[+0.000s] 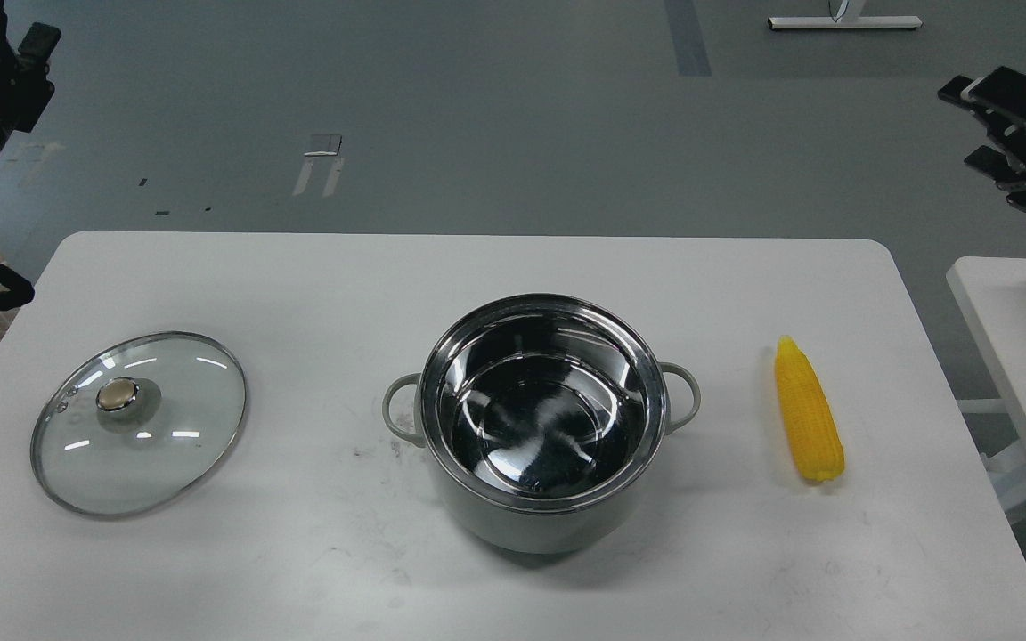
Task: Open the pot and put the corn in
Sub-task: 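Reach the right gripper down to the yellow corn cob and grasp it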
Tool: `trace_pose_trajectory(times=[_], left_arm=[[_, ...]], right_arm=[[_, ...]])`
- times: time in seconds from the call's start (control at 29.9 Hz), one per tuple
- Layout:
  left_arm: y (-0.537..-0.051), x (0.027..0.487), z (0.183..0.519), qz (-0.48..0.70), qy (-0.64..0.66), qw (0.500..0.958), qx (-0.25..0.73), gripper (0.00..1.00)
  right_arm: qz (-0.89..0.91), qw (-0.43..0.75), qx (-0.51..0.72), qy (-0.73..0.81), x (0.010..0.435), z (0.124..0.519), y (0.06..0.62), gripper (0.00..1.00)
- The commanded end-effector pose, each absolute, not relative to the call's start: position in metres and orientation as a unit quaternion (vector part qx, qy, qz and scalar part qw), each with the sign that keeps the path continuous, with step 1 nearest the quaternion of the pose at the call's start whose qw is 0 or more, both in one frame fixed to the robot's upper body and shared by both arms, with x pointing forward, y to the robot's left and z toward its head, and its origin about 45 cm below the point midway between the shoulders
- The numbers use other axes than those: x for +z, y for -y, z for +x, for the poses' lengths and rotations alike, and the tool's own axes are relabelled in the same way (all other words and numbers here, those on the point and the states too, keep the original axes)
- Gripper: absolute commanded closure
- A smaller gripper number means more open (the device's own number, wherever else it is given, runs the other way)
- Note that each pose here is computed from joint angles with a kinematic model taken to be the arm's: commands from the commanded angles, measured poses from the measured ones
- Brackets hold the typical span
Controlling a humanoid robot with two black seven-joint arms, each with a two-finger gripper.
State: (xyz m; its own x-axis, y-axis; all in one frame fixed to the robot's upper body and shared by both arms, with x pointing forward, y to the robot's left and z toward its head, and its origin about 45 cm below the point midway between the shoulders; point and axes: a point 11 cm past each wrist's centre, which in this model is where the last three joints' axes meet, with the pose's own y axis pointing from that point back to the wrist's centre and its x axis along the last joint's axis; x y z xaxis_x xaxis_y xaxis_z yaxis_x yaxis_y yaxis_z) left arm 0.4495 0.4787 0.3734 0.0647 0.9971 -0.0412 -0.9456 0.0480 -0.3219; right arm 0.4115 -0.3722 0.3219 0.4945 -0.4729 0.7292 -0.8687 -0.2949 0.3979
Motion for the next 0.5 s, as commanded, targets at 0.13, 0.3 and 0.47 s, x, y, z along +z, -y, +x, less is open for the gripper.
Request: trace_pose_trajectory(times=[0.13,0.3,0.47], left_arm=[[-0.462,0.403,0.464,-0.295,0.05,0.694,0.655,0.05],[-0.442,0.402,0.476,-0.304,0.024,0.702,0.643,0.05],[-0.441,0.404,0.477,-0.305,0.025,0.703,0.642,0.05]], right_arm=[[0.709,0.551,0.335,0.286,0.25,0.392,0.336,0.0],[0.688,0.592,0.359,0.217,0.209,0.381,0.318,0.12],[0.696,0.614,0.329,0.178,0.16,0.355,0.313,0.21]])
